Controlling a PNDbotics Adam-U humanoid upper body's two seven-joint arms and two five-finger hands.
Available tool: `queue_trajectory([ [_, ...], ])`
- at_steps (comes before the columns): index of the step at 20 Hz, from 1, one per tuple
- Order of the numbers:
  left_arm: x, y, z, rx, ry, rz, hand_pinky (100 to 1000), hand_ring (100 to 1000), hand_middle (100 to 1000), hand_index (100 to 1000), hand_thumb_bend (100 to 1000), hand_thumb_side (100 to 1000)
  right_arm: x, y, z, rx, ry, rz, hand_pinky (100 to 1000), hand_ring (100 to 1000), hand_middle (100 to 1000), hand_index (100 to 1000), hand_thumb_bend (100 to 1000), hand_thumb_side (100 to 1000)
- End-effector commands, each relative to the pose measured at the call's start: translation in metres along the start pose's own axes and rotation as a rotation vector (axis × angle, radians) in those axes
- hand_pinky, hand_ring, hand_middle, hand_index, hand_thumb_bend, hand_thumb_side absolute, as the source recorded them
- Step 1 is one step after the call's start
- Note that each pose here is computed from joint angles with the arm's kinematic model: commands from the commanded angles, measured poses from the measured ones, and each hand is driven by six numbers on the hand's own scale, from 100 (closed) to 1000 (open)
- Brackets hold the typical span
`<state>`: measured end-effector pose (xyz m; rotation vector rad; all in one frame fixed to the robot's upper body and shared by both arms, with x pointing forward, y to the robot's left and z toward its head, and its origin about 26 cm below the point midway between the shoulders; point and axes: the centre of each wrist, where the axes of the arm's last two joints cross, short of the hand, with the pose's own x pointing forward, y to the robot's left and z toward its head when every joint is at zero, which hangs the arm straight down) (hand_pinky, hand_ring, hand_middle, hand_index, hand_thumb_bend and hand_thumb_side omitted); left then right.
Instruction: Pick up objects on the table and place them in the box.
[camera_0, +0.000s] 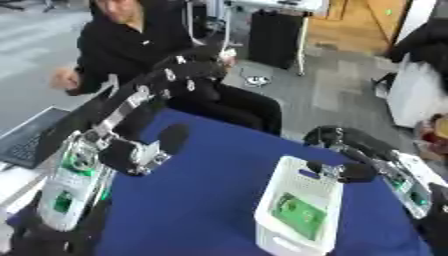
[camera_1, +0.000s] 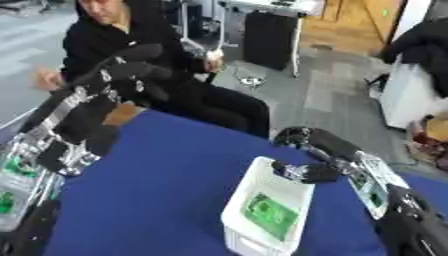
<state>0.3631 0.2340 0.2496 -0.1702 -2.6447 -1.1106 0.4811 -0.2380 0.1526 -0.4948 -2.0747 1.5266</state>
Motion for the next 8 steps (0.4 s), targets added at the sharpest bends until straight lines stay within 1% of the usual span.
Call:
queue_trajectory([
  [1, 0.003, 0.011, 0.001, -0.014, 0.005, -0.043, 708, 901, 978, 931, 100, 686, 0.015, -0.018, 0.005, -0.131, -0.071, -0.085, 468, 641, 694, 764, 181, 1000],
  [2, 0.003, 0.012, 0.003, -0.014, 0.01, -0.047, 708, 899, 976, 930, 100, 686, 0.021, -0.018, 0.009, -0.154, -0.084, -0.124, 450, 627, 680, 761, 156, 1000],
  [5, 0.002, 0.016, 0.009, -0.012, 0.026, -0.068, 707, 897, 974, 926, 100, 685, 0.049, -0.023, 0.028, -0.257, -0.101, -0.245, 434, 617, 674, 768, 156, 1000],
  [7, 0.001, 0.019, 0.013, -0.013, 0.035, -0.083, 705, 894, 956, 919, 100, 683, 0.069, -0.031, 0.039, -0.313, -0.108, -0.291, 437, 621, 691, 795, 222, 1000],
  [8, 0.001, 0.02, 0.015, -0.014, 0.039, -0.09, 702, 879, 924, 902, 100, 682, 0.08, -0.036, 0.042, -0.333, -0.117, -0.303, 441, 623, 702, 812, 243, 1000],
])
